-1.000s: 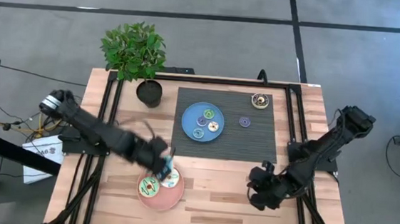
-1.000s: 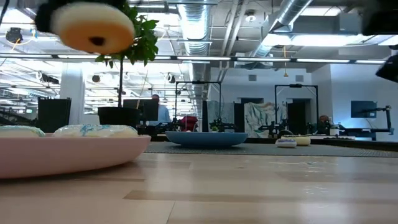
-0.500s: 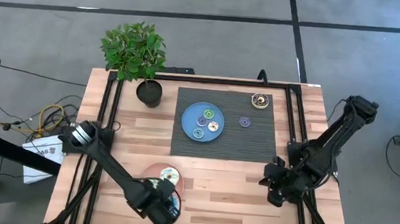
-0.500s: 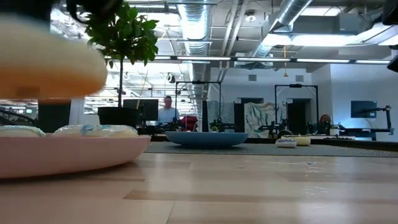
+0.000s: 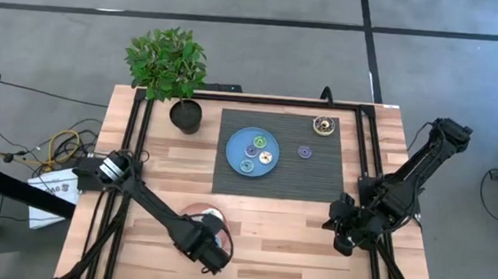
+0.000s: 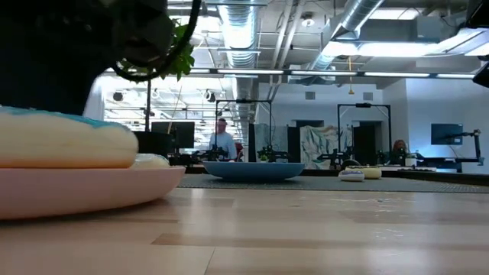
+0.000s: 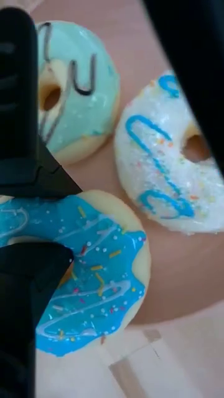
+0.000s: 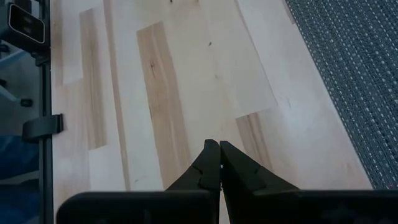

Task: Pick & Place donuts
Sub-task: Put the large blue donut on the light orange plate

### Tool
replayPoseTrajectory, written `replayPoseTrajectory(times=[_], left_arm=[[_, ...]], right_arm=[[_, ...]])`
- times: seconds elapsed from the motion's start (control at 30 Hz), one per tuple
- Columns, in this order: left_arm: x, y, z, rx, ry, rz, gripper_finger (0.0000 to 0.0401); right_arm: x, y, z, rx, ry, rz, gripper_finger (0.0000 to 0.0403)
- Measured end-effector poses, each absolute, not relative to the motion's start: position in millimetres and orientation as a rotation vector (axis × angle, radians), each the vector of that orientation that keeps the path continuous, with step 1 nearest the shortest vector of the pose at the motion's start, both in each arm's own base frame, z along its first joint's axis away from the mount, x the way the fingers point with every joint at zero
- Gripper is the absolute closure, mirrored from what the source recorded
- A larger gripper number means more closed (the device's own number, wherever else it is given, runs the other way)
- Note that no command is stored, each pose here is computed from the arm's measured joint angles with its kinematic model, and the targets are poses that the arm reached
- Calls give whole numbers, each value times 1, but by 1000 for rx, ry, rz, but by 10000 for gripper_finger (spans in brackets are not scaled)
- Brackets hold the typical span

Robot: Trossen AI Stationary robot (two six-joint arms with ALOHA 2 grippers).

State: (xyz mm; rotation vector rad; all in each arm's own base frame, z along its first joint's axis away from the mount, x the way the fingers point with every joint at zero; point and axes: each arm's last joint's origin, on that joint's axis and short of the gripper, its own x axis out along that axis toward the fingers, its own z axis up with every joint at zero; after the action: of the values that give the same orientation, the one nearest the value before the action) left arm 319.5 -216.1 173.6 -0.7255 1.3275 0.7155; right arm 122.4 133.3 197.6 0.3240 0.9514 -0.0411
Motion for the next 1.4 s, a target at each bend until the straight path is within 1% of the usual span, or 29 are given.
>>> replayPoseTrajectory(times=[0.2, 0.7, 0.8, 1.0, 1.13, 1.27, 1.4], left_arm=[[317, -209, 168, -735, 1337, 785, 318], [319, -209, 168, -756, 1339, 774, 314], [319, -209, 168, -761, 1341, 776, 293], [319, -209, 168, -761, 1342, 776, 229], [319, -209, 168, -762, 1343, 776, 193], [318, -209, 168, -770, 1359, 771, 171], [319, -210, 169, -774, 1360, 767, 161]], right_arm=[[122, 133, 197, 322, 953, -41, 403], [121, 132, 197, 283, 965, -37, 403], [121, 132, 197, 284, 964, -37, 403], [121, 132, 197, 285, 964, -37, 403], [121, 132, 197, 286, 964, -37, 403], [121, 132, 197, 286, 964, -37, 403], [122, 132, 197, 288, 962, -36, 403]])
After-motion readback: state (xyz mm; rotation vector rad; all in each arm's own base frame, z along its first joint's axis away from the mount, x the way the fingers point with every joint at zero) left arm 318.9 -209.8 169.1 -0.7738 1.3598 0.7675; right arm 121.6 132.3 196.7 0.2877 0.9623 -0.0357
